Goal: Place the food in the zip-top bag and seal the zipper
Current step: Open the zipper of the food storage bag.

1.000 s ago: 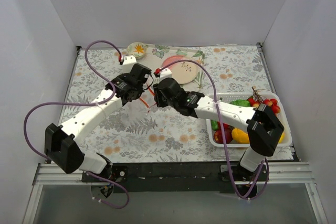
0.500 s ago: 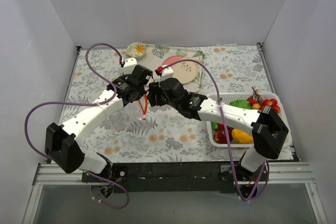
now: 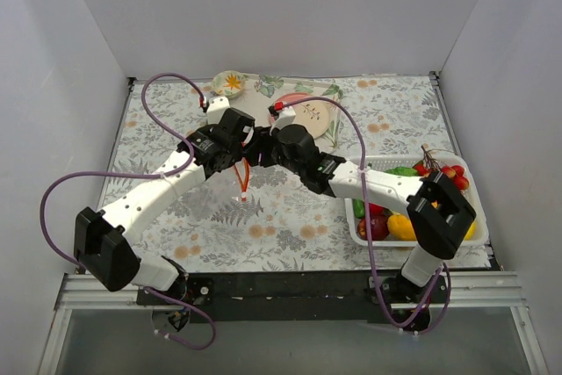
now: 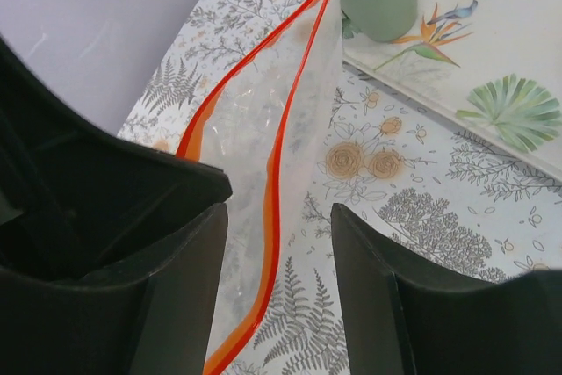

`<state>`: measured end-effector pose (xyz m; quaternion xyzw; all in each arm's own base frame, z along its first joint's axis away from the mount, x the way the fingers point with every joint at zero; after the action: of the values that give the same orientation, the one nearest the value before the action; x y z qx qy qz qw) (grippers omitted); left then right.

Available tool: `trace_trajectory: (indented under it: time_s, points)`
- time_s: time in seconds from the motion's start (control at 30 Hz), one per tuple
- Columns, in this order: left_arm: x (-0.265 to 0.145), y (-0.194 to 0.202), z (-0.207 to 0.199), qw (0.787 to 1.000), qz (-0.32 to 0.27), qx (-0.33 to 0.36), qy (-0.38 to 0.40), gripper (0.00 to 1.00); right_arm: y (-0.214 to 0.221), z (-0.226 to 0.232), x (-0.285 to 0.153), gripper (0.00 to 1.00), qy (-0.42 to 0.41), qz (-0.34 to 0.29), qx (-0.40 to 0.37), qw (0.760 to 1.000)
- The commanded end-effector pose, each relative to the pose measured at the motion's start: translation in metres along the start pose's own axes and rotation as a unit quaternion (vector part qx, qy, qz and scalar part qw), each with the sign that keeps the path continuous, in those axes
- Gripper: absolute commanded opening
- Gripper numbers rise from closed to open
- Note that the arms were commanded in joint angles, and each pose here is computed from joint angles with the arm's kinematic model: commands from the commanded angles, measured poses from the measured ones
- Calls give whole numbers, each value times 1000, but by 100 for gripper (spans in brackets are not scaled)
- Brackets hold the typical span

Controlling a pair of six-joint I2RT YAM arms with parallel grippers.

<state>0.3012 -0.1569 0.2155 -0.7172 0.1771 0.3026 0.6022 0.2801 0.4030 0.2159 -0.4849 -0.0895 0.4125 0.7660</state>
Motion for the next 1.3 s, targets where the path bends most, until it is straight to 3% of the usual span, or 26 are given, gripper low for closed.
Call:
trace_trajectory:
  time_s: [0.0,0.17,0.27,0.37,0.4,0.5,0.63,0.93,1.03,1.27]
  points:
    - [-12,-7,2,1000,-13,-14,14,0,-20,13,13,58,-47,-41,35,997]
    - [-16,-9,3,1000,-14,-16,18,0,-19,11,26,54,-41,-34,41,998]
    - [-19,-10,4,1000,-15,-16,20,0,-15,10,34,47,-39,-26,38,998]
    - [-20,-10,9,1000,-19,-14,11,0,-13,-3,37,30,3,-18,28,999]
    - [-20,-11,17,1000,-25,-9,-11,0,-4,-24,34,16,63,-3,10,998]
    - [-22,-19,31,998,-43,-4,-54,0,-10,-62,26,1,160,-2,-13,987]
    - [-30,-26,39,996,-58,-3,-64,0,-2,-98,14,1,231,37,-55,971]
    - [-32,-22,13,998,-42,-31,18,0,2,-84,24,3,185,75,-72,977]
    - [-23,-15,2,999,-25,-30,35,0,-12,-57,21,14,119,63,-66,989]
    - [-9,-5,-9,998,-12,-37,45,0,-23,-32,12,38,78,71,-69,992]
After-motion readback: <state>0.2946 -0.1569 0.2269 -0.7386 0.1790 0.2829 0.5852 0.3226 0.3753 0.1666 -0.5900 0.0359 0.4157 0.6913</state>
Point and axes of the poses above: each gripper's point midway between its finger pads, its own x axis out along the fingers, its own z axis along the line the jaws close on, y = z × x, the point moved 3 cm from there along -x, back along the fingers, and after that the axes turned 2 degrees about x, right-handed, at the moved point
